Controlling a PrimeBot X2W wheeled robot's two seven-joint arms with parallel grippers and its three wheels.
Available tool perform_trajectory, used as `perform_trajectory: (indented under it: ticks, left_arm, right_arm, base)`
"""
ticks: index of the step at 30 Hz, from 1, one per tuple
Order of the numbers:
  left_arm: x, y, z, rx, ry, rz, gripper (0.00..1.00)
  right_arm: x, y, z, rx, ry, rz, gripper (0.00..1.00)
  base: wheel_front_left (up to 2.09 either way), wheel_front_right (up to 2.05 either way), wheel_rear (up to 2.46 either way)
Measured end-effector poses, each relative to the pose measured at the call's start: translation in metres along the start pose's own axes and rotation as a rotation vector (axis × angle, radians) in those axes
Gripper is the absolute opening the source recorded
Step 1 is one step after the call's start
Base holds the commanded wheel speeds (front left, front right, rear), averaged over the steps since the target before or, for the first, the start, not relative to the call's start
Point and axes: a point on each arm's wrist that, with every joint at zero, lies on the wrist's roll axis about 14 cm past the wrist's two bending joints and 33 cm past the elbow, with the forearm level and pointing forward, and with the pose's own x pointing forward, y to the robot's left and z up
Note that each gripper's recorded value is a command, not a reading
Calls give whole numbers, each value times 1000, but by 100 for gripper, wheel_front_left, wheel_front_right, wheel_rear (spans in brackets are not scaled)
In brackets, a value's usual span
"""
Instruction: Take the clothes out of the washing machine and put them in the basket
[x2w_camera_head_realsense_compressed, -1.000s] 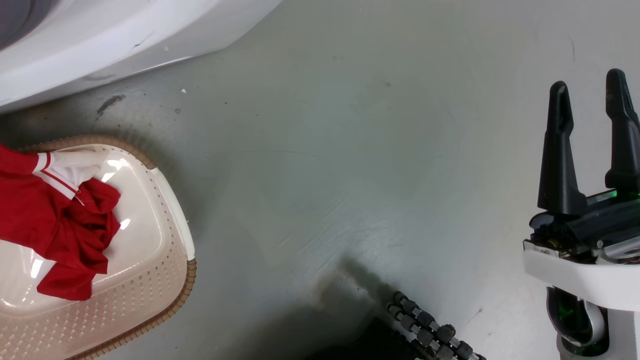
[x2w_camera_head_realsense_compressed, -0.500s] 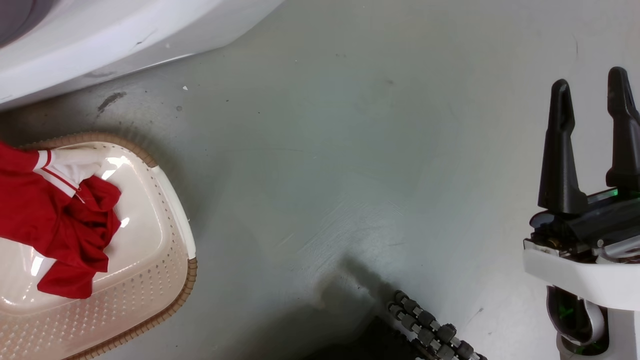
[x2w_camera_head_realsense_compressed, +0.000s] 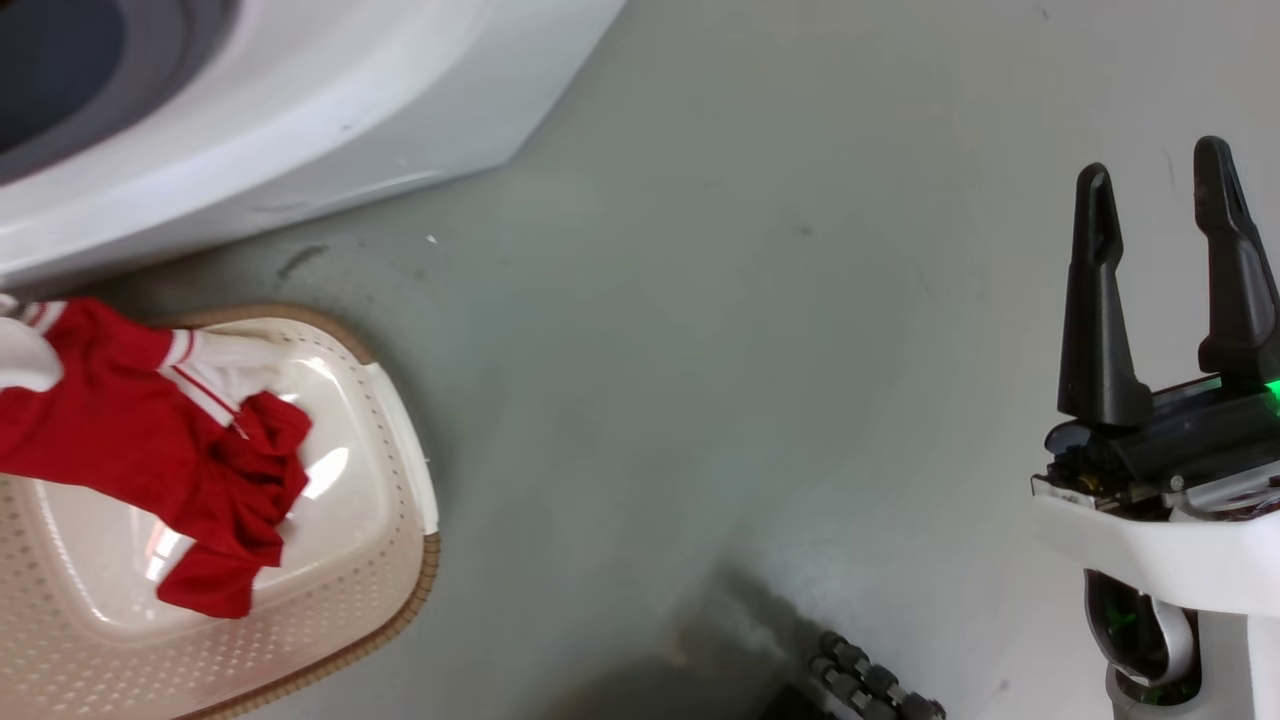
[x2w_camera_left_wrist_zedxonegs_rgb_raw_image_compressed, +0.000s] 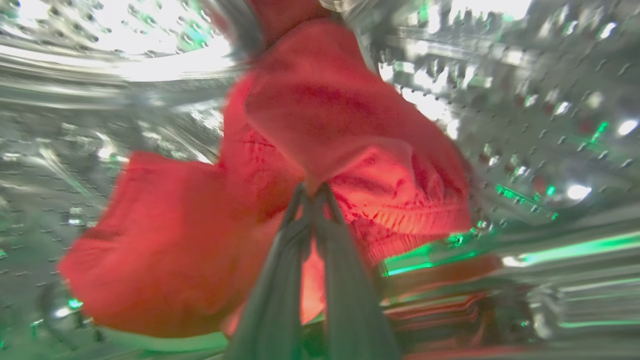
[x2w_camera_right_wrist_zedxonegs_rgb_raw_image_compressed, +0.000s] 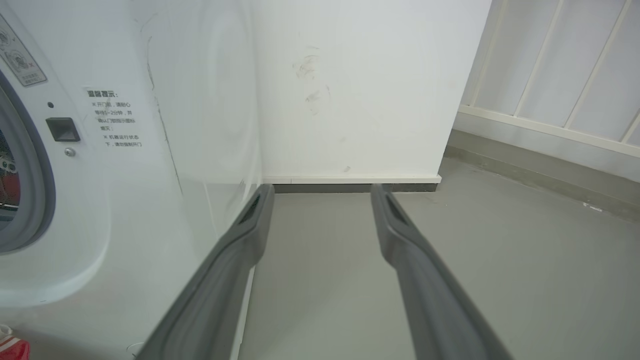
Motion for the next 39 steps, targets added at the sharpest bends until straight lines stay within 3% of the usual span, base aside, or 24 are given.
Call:
perform_trajectory:
  ticks: [23, 39]
  left_arm:
    - [-126, -27, -9, -68, -360, -48, 0]
    - [-233, -32, -25, -132, -537, 13, 0]
  right_arm:
    - [-35, 26, 65, 34, -141, 72, 100]
    - [-78, 40, 99, 45, -217, 117, 100]
  base:
    - [0, 0, 0]
    - [0, 0, 0]
